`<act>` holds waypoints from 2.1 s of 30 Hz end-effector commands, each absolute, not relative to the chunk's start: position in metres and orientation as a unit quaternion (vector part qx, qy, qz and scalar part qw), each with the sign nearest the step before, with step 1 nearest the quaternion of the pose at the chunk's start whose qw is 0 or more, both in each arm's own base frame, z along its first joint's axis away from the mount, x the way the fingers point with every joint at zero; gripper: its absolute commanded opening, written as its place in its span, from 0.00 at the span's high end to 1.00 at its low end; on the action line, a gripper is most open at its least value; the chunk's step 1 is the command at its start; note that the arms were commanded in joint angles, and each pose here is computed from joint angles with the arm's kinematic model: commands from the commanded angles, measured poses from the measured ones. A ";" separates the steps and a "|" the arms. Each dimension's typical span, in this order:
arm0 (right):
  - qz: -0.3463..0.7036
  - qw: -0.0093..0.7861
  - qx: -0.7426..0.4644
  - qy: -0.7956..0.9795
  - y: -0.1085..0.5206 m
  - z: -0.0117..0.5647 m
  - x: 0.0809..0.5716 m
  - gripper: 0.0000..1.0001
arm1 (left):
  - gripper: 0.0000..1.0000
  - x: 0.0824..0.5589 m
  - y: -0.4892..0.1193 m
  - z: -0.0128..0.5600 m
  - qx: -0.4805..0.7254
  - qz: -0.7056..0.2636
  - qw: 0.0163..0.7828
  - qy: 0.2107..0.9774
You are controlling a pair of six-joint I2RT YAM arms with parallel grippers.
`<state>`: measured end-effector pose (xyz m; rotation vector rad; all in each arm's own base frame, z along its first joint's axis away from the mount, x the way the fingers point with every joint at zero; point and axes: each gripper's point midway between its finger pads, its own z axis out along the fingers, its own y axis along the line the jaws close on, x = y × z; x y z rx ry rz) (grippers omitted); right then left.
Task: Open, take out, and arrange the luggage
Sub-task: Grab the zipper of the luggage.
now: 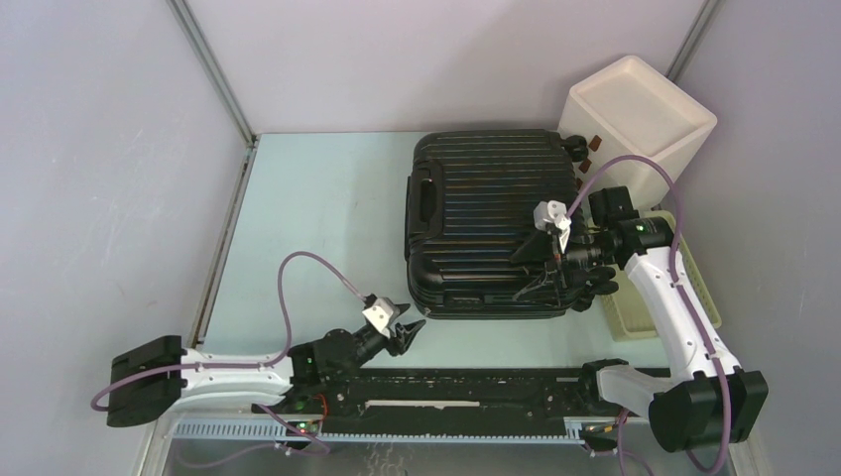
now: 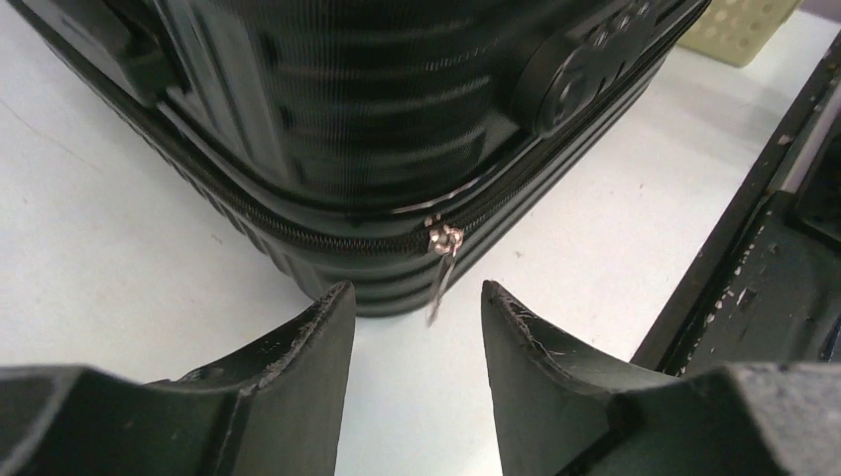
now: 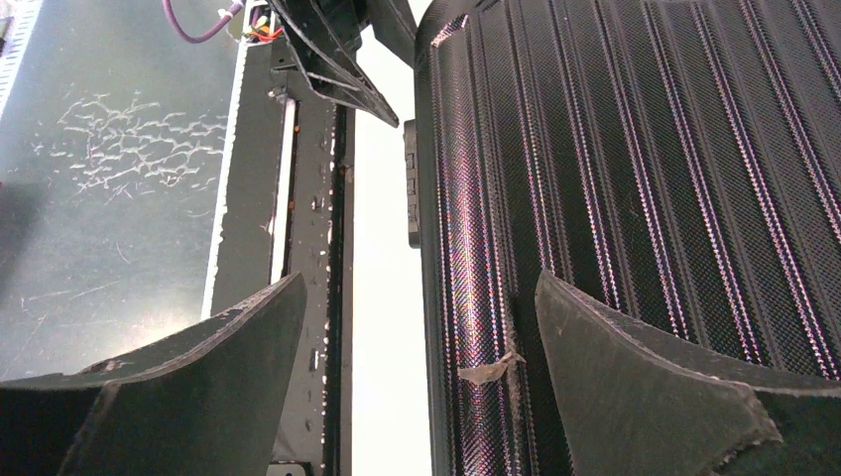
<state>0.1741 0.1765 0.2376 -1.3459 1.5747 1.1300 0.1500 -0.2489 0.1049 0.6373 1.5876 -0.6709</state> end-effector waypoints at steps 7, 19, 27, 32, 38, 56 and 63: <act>0.423 0.356 -0.533 0.640 0.172 0.220 0.177 0.05 | 0.35 0.142 -0.242 0.096 0.291 -0.304 0.614 0.668; 0.422 0.355 -0.535 0.640 0.172 0.220 0.176 0.05 | 0.44 0.142 -0.250 0.090 0.296 -0.345 0.590 0.667; 0.423 0.354 -0.536 0.639 0.173 0.219 0.176 0.05 | 0.47 0.146 -0.258 0.079 0.295 -0.343 0.572 0.684; 0.422 0.353 -0.537 0.640 0.172 0.219 0.176 0.05 | 0.50 0.149 -0.257 0.073 0.282 -0.337 0.567 0.697; 0.421 0.350 -0.538 0.640 0.173 0.218 0.176 0.05 | 0.48 0.154 -0.252 0.074 0.250 -0.336 0.570 0.707; 0.419 0.347 -0.540 0.642 0.173 0.216 0.176 0.05 | 0.58 0.151 -0.275 0.096 0.225 -0.395 0.570 0.684; 0.419 0.345 -0.541 0.642 0.173 0.215 0.176 0.05 | 0.62 0.149 -0.278 0.096 0.231 -0.403 0.565 0.682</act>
